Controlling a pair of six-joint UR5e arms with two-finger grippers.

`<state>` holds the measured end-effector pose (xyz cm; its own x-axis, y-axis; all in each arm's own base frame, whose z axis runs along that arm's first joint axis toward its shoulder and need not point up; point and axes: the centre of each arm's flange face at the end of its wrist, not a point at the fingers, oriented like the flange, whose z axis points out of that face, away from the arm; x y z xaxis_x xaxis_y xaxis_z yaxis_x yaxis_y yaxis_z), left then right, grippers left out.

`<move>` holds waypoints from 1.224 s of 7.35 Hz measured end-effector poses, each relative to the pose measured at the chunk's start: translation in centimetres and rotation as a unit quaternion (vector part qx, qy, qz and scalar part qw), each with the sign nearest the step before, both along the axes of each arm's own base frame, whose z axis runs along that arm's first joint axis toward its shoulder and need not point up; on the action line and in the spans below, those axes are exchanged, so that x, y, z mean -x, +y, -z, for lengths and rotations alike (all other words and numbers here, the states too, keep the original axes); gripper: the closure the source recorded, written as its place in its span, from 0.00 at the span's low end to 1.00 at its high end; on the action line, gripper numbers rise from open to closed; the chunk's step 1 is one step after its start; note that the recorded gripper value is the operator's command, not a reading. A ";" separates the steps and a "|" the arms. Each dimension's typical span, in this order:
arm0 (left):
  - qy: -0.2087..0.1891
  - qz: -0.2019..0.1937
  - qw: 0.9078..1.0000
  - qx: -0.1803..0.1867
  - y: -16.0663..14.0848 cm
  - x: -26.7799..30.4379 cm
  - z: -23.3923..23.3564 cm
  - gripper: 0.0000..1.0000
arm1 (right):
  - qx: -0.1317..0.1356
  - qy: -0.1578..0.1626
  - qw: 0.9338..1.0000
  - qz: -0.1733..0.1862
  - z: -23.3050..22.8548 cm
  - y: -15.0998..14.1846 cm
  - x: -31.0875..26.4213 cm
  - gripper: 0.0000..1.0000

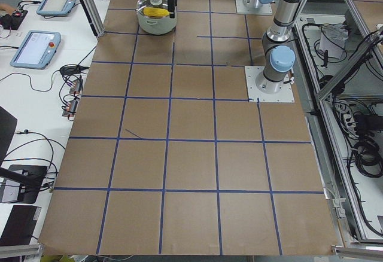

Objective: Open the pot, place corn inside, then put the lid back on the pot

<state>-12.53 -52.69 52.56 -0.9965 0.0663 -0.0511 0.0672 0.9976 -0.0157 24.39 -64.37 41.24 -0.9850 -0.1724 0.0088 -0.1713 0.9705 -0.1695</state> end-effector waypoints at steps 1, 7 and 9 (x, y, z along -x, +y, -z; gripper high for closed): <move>0.000 0.000 1.000 0.000 0.0 0.0 0.0 0.00 | 0.004 -0.001 1.000 0.010 -1.4 1.7 2.1 0.00; 0.008 -0.018 1.000 -0.013 1.1 -0.9 -0.1 0.00 | 0.018 0.002 0.998 0.056 -5.0 8.7 13.0 0.00; 0.009 -0.019 1.000 -0.015 1.9 -0.9 0.6 0.00 | 0.011 -0.003 0.998 0.055 -4.3 8.6 13.0 0.00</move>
